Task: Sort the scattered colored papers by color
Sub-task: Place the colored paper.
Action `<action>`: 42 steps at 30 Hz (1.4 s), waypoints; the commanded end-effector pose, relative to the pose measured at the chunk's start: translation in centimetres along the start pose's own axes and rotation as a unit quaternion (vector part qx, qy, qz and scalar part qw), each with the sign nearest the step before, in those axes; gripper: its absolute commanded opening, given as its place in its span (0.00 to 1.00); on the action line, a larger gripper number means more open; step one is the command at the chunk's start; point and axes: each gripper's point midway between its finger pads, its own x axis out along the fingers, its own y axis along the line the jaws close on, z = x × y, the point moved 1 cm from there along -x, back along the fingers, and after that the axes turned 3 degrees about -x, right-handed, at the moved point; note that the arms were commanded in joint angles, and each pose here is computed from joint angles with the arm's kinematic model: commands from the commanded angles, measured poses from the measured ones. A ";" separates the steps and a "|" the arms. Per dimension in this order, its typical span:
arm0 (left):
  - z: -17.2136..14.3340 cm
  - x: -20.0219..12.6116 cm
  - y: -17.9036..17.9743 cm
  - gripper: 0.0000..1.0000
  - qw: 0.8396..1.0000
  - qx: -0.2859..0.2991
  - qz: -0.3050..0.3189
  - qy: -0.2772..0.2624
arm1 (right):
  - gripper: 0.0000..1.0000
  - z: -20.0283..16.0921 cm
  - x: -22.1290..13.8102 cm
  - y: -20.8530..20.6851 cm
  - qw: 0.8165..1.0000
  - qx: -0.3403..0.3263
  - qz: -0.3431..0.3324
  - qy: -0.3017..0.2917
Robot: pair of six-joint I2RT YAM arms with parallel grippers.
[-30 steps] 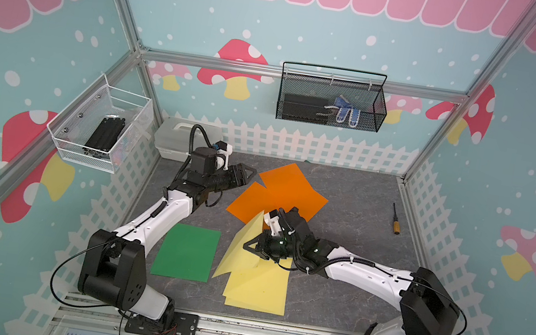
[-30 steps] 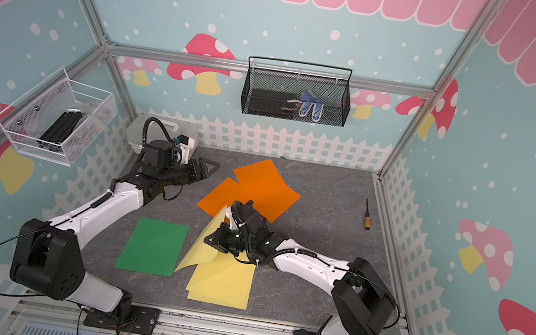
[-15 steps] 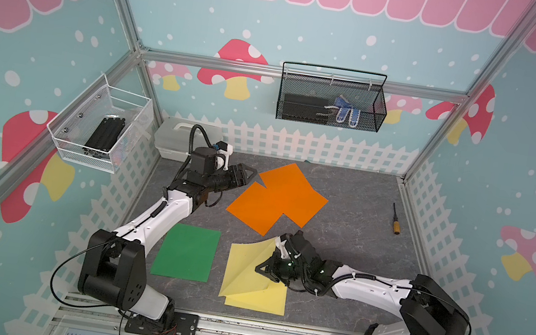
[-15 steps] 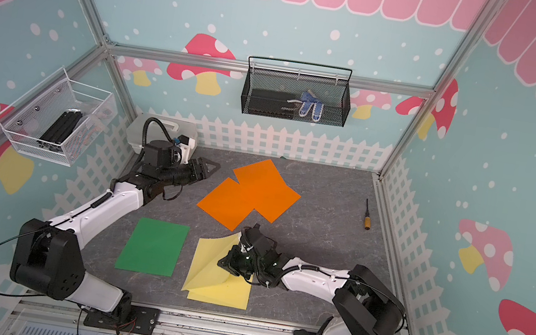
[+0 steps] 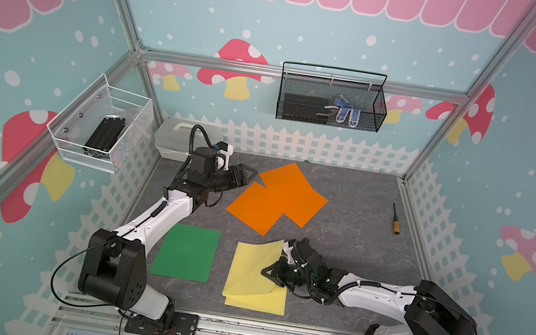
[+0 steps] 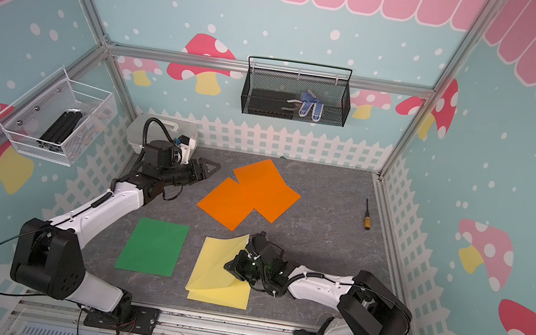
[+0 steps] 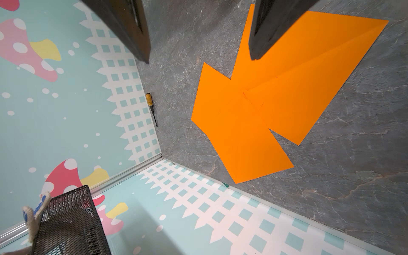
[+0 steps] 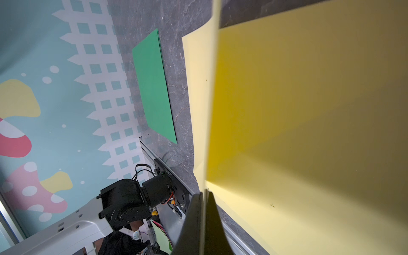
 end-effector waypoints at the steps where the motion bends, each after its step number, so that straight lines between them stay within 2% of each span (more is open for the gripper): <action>1: 0.0 0.2 0.1 0.73 1.000 -0.001 -0.006 0.002 | 0.00 -0.1 -0.2 -0.3 1.000 0.016 0.003 -0.010; 14: -0.1 0.4 0.3 0.74 1.000 -0.003 -0.005 0.004 | 0.01 -0.5 -0.1 -2.7 0.999 0.045 -0.020 -0.012; 16: -0.1 0.4 0.3 0.74 1.000 -0.003 -0.006 0.004 | 0.10 -0.6 -0.1 -3.1 0.998 0.049 -0.025 -0.011; 24: -0.1 0.4 0.4 0.74 1.000 -0.002 -0.005 0.004 | 0.26 -1.0 -0.5 -4.3 0.997 0.063 -0.047 -0.013; 29: -0.1 0.4 0.4 0.74 1.000 -0.003 -0.005 0.004 | 0.27 -1.2 -1.2 -5.3 0.995 0.075 -0.066 -0.016; 36: -0.1 0.5 0.4 0.74 1.000 -0.005 -0.008 0.006 | 0.37 -1.8 -3.7 -7.8 0.988 0.097 -0.113 -0.033; 42: -0.1 0.6 0.4 0.74 1.000 -0.006 -0.008 0.006 | 0.38 -2.5 -5.8 -10.2 0.982 0.122 -0.137 -0.053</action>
